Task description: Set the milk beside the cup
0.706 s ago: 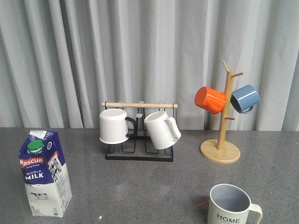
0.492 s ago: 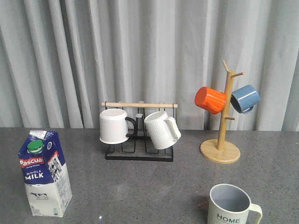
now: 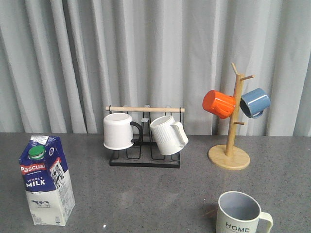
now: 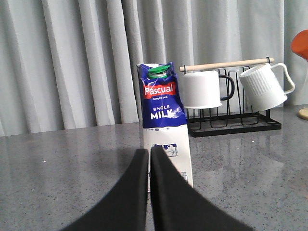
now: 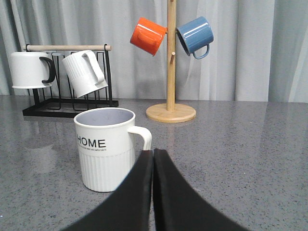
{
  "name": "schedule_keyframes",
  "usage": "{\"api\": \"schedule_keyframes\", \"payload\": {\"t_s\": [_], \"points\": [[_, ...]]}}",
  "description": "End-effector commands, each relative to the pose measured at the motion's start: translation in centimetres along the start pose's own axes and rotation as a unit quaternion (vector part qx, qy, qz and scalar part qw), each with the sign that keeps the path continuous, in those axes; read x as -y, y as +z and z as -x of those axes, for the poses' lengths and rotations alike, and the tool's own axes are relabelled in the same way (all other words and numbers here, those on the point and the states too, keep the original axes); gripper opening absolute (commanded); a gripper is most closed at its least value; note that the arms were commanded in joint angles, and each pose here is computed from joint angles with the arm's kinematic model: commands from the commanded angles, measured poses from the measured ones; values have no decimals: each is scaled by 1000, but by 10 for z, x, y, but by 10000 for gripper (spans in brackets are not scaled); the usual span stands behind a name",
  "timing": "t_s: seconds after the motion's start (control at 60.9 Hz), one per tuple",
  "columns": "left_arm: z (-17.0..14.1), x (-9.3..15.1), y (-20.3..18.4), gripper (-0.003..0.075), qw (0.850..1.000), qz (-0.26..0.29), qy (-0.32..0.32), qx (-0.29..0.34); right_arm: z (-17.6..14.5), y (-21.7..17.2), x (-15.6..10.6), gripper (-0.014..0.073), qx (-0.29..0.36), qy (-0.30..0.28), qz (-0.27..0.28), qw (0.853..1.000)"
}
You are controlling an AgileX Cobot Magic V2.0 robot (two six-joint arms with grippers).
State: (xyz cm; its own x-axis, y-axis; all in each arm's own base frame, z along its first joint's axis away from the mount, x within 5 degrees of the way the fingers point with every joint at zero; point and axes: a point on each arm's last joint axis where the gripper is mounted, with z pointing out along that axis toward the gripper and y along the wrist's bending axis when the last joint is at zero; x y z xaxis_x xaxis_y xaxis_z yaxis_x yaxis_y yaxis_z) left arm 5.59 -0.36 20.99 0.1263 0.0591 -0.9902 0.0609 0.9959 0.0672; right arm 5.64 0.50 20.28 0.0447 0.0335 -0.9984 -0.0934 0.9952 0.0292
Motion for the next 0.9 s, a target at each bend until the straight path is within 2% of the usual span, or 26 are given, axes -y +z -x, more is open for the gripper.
{"api": "schedule_keyframes", "payload": {"t_s": [0.0, 0.246, 0.377, 0.443, 0.541, 0.673, 0.837, 0.886], "points": [[-1, -1, 0, -8, 999, 8, -29, 25, 5, -1, -2, -5, 40, -5, 8, 999], [-1, -1, 0, -8, 986, 4, -168, 25, 9, -1, -3, -5, 62, -1, 14, 998], [-1, -1, 0, -5, 973, 3, -231, 25, 19, -3, -5, -3, 115, 76, 34, 990], [0, -1, 0, 2, 969, 2, -247, 26, 21, -4, -5, 1, 123, 84, 37, 988], [0, -1, 0, 25, 959, 1, -283, 26, 24, -2, -4, 36, 98, 86, 28, 991], [0, -1, 0, 88, 942, 0, -334, 25, 27, 0, -4, 160, 84, 109, 26, 990], [-1, -1, 0, 237, 929, -1, -370, 24, 25, 2, -3, 402, 68, 124, 24, 990], [1, -1, 0, 281, 922, -2, -385, 31, 27, 2, -4, 447, 77, 124, 27, 989]]}}
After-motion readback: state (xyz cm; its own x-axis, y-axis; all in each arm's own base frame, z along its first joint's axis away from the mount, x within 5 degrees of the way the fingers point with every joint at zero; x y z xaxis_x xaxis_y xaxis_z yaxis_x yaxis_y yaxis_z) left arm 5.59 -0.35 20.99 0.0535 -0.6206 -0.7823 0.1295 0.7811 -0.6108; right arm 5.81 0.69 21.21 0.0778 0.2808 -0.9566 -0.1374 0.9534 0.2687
